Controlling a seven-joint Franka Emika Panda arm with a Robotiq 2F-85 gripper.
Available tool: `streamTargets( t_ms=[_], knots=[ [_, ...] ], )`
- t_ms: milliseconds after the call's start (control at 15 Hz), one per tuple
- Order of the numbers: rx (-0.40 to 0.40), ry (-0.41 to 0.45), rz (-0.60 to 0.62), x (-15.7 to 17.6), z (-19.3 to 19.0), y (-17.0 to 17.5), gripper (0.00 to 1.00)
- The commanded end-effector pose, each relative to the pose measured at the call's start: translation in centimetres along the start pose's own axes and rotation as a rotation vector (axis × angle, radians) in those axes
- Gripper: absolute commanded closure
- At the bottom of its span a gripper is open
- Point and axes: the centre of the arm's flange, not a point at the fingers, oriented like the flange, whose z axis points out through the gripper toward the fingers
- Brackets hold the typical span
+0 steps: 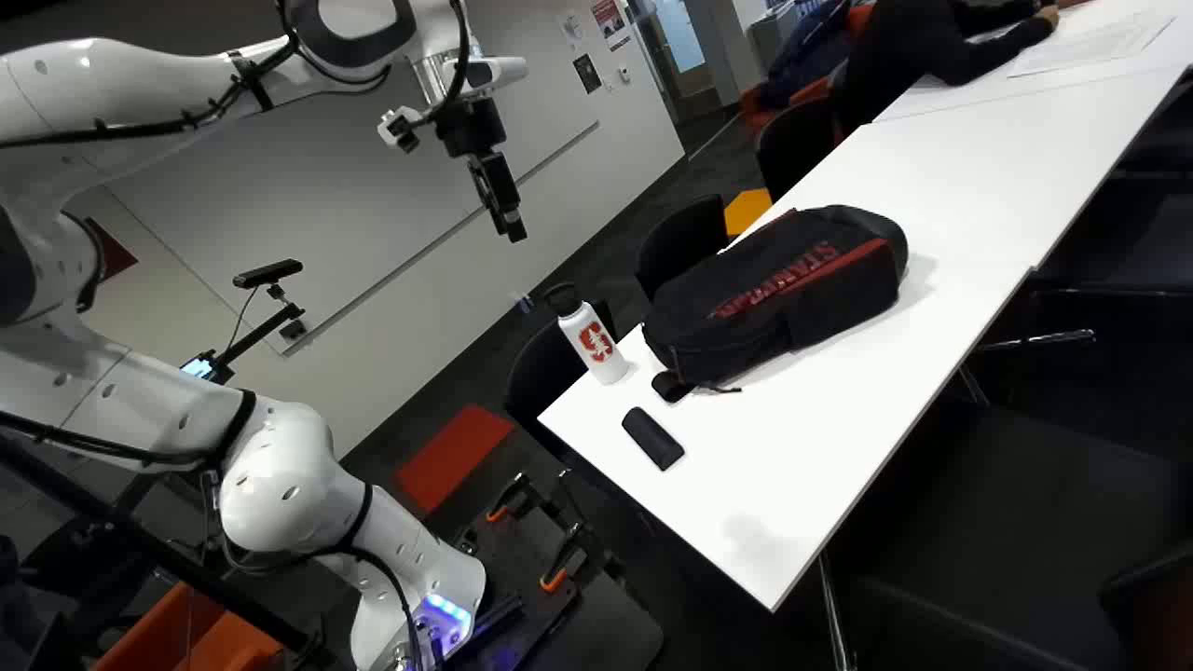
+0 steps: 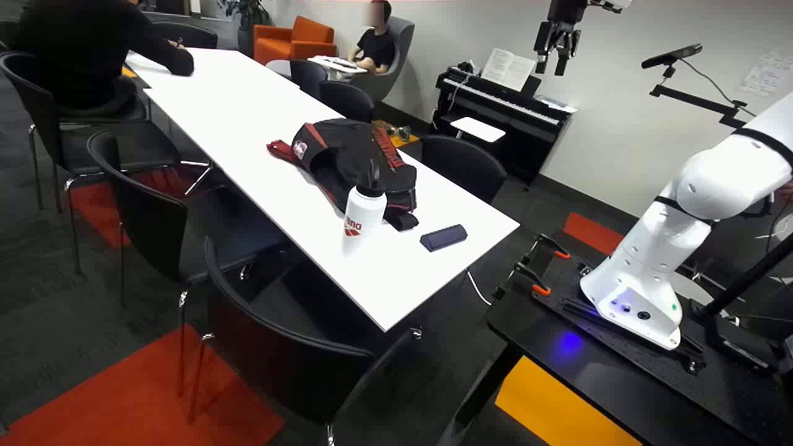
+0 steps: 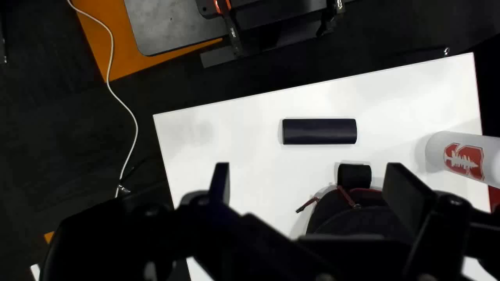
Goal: Move the black spectacle case to the right
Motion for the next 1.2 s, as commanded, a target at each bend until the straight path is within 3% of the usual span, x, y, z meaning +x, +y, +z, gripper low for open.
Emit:
streamTargets(
  t_ms=[0,333,467,867,1067,1133],
  knots=[
    [0.0,0.0,0.0,0.0,0.0,0.0,0.0],
    [0.0,0.0,0.0,0.0,0.0,0.0,0.0],
    [-0.048,0.004,-0.108,0.1,1.7,-1.2,0.0],
    [-0.121,-0.06,-0.451,0.8,11.9,-5.3,0.0],
    [-0.224,-0.145,-0.58,2.7,18.0,-5.6,0.0],
    [-0.265,-0.166,-0.57,3.1,19.1,-5.0,0.0]
  ],
)
